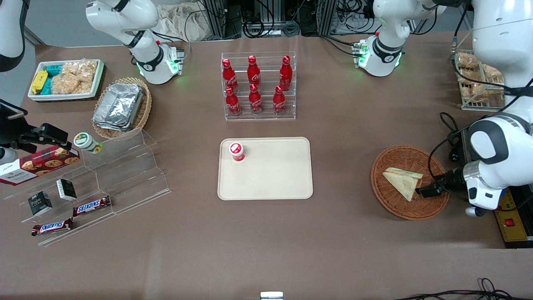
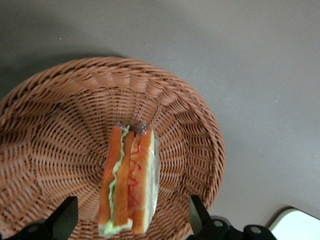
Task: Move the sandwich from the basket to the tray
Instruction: 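Close the left gripper on the wrapped sandwich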
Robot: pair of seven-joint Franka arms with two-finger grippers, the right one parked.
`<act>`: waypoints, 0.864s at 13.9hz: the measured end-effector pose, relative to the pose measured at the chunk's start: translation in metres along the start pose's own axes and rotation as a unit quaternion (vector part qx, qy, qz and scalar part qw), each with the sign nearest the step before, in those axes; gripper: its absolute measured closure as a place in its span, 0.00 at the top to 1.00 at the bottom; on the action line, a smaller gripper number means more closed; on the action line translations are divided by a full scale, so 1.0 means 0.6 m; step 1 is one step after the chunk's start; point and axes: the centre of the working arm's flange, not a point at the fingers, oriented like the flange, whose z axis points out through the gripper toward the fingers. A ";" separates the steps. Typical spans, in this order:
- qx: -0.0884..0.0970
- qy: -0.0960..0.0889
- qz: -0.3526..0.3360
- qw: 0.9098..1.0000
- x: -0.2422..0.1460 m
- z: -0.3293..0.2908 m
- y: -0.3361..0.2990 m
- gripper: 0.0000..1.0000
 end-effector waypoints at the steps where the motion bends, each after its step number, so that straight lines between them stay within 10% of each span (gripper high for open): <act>1: -0.004 -0.001 -0.002 1.000 0.001 0.007 -0.001 1.00; 12: -0.008 -0.030 -0.001 1.000 -0.015 0.081 -0.028 0.89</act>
